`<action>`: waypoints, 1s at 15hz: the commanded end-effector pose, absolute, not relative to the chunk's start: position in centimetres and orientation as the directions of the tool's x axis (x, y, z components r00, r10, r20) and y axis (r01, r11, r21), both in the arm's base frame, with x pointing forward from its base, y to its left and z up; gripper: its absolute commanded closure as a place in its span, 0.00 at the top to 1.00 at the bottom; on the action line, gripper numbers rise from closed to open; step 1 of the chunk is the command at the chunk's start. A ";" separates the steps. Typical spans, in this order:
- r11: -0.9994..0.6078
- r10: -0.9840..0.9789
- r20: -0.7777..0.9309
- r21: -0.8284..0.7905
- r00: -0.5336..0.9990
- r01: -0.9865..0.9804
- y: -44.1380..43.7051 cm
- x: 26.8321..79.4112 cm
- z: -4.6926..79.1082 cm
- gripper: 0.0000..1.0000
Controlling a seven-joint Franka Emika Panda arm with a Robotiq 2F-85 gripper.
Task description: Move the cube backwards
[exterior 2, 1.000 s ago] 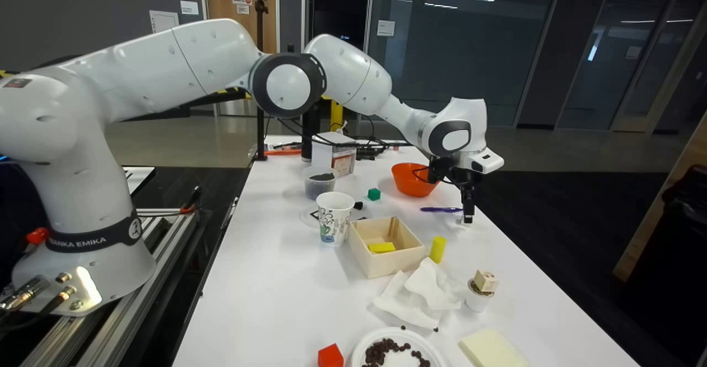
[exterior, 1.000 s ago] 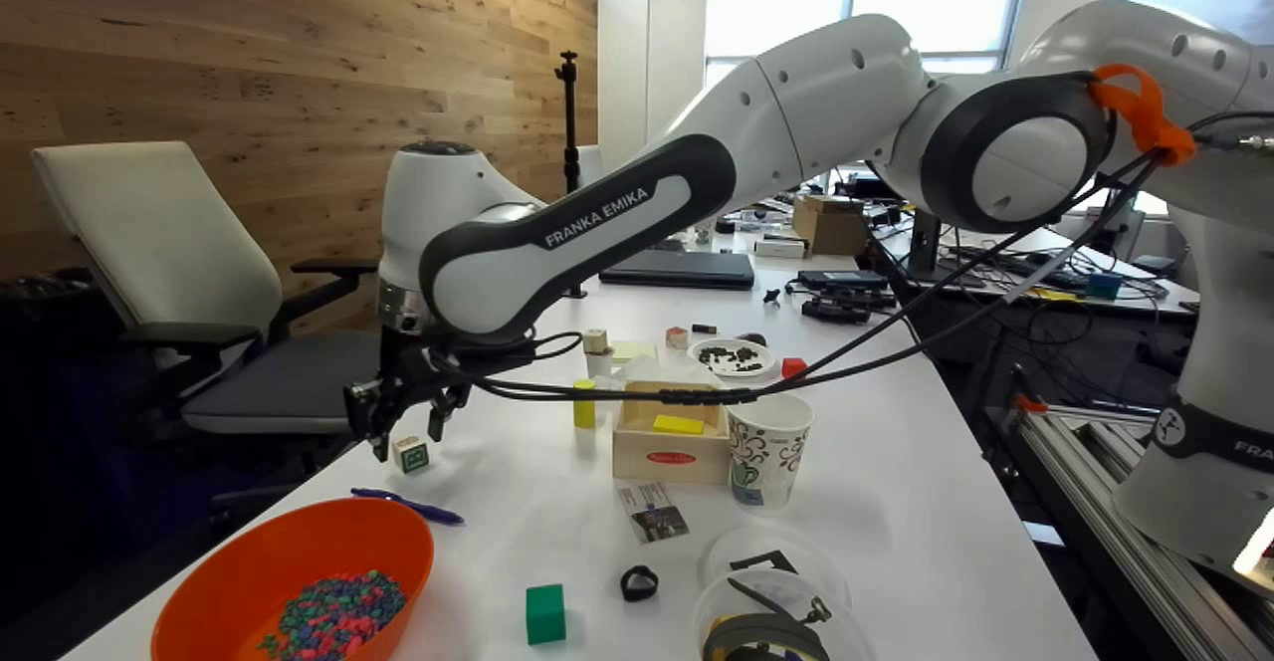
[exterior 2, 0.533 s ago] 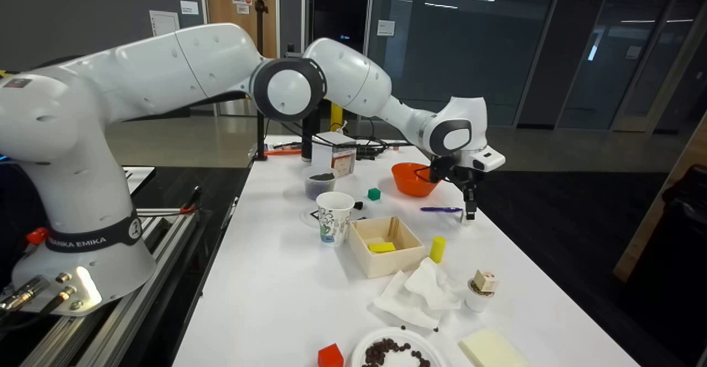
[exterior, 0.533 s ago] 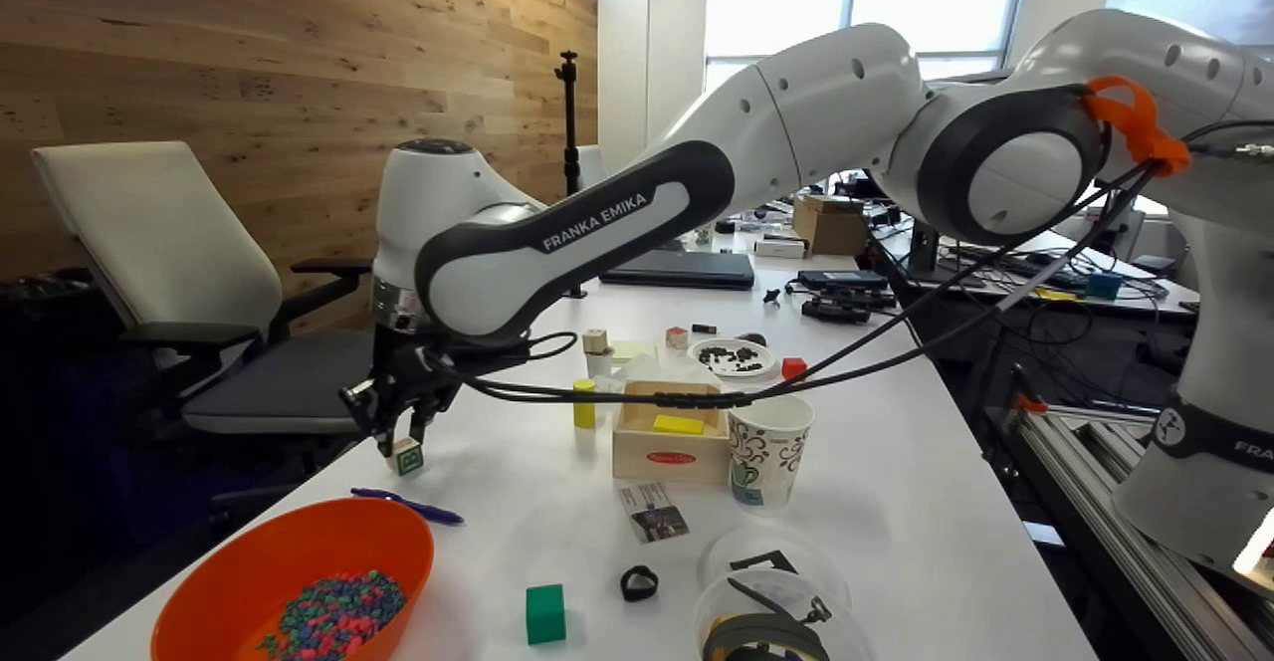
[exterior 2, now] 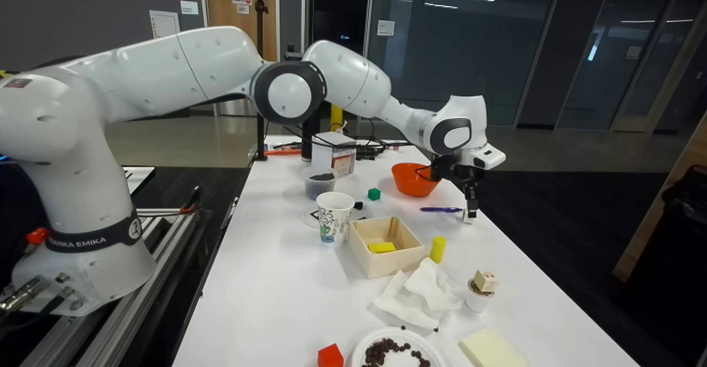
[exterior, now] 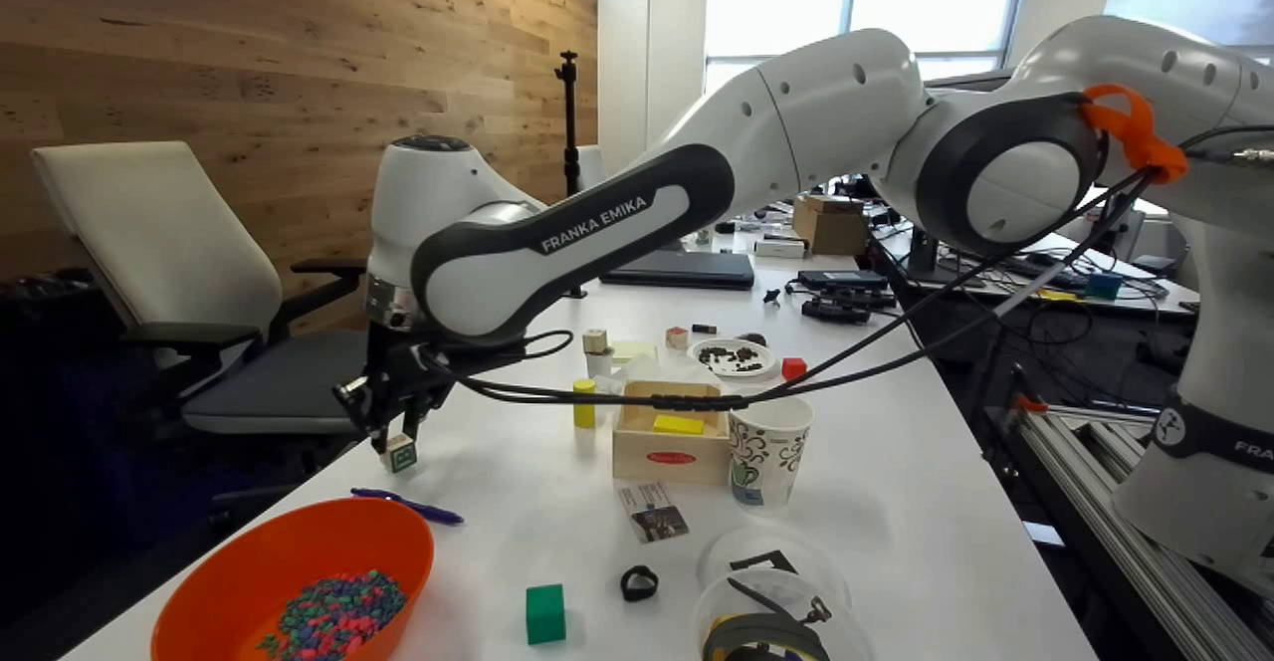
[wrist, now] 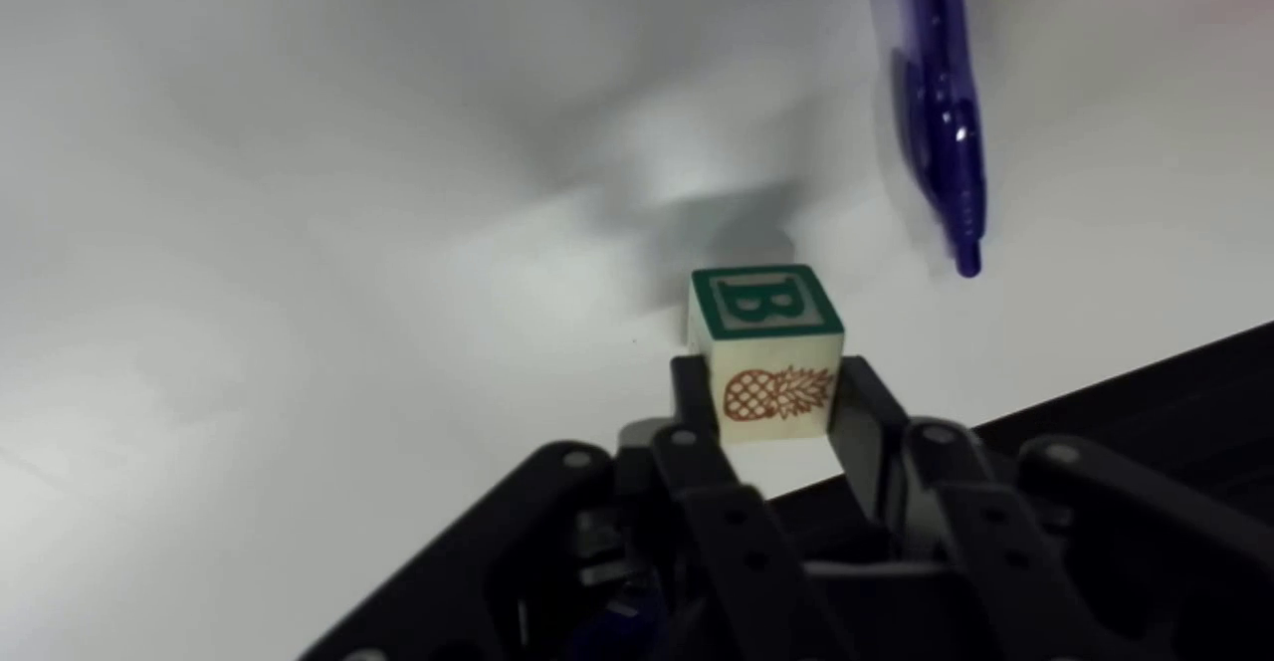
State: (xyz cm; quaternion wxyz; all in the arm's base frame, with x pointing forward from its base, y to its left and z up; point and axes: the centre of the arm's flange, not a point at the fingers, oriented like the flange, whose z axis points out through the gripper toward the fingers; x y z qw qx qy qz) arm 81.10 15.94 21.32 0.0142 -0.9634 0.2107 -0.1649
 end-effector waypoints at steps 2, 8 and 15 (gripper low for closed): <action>-0.916 -0.394 0.322 -0.059 0.861 -0.397 16.6 80.4 25.0 0.09; -0.950 -0.311 0.182 -0.042 0.933 -0.308 16.1 78.4 28.4 0.09; -0.979 -0.181 -0.017 -0.095 0.983 -0.181 15.6 78.0 27.6 0.09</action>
